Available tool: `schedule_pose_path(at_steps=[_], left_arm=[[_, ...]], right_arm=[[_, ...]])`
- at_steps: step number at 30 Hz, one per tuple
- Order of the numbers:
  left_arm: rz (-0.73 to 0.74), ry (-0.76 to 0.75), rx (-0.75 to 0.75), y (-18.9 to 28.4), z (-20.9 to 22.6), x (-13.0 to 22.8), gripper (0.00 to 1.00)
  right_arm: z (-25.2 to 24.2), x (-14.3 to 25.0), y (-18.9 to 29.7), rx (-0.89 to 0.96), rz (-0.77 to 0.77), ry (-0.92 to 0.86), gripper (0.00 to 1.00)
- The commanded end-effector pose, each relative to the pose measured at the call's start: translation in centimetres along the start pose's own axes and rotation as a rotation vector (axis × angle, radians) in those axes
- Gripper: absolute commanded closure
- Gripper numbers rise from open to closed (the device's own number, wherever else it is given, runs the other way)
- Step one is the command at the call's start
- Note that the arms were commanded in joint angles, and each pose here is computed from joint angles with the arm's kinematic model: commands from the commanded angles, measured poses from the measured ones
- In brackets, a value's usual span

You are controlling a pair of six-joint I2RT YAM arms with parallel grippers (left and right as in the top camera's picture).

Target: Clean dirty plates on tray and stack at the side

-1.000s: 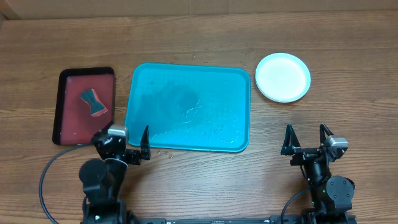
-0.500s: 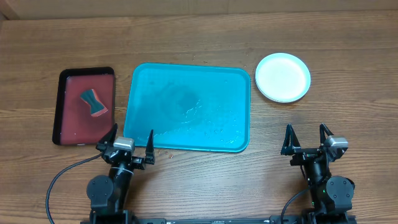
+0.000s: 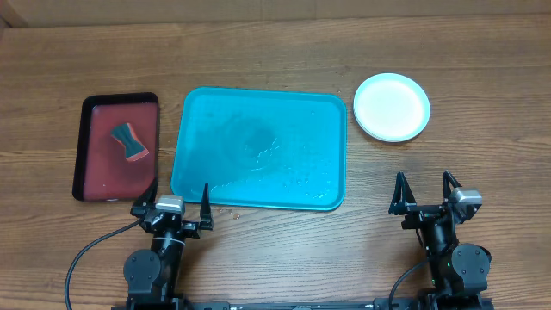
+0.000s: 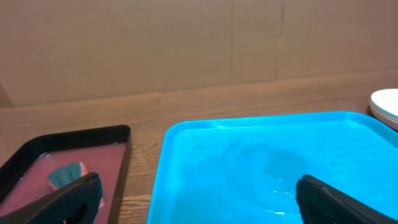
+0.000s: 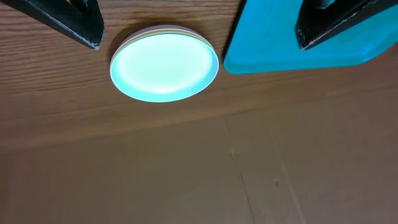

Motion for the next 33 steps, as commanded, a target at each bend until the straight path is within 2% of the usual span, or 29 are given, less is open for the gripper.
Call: schedule_pose_path(at_steps=[1,3,7,16,22,33], left_arm=[[-0.001,0.046,-0.043,0.0,0.4,0.1,0.00],[-0.002,0.113,-0.101,0.1,1.0,0.2,0.00],[-0.009,0.134,-0.156,0.2,1.5,0.2,0.00],[-0.011,0.145,-0.165,0.2,1.6,0.2,0.00],[-0.002,0.046,-0.130,0.1,1.3,0.2,0.00],[-0.002,0.046,-0.130,0.1,1.3,0.2,0.00]], right_arm=[[-0.1,0.1,0.0,0.007,-0.009,0.007,0.00],[-0.1,0.1,0.0,0.007,-0.009,0.007,0.00],[-0.1,0.1,0.0,0.007,-0.009,0.007,0.00],[-0.1,0.1,0.0,0.007,-0.009,0.007,0.00],[-0.1,0.1,0.0,0.007,-0.009,0.007,0.00],[-0.1,0.1,0.0,0.007,-0.009,0.007,0.00]])
Point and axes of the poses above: each gripper's point midway between its finger pads, its own y axis back along the fingers, its own z axis along the line the jaws close on, x = y × z, the point moved 7 cm from there along y, back along the fingers, and after that the axes turned 3 degrees about y, right-handed, at the moved point
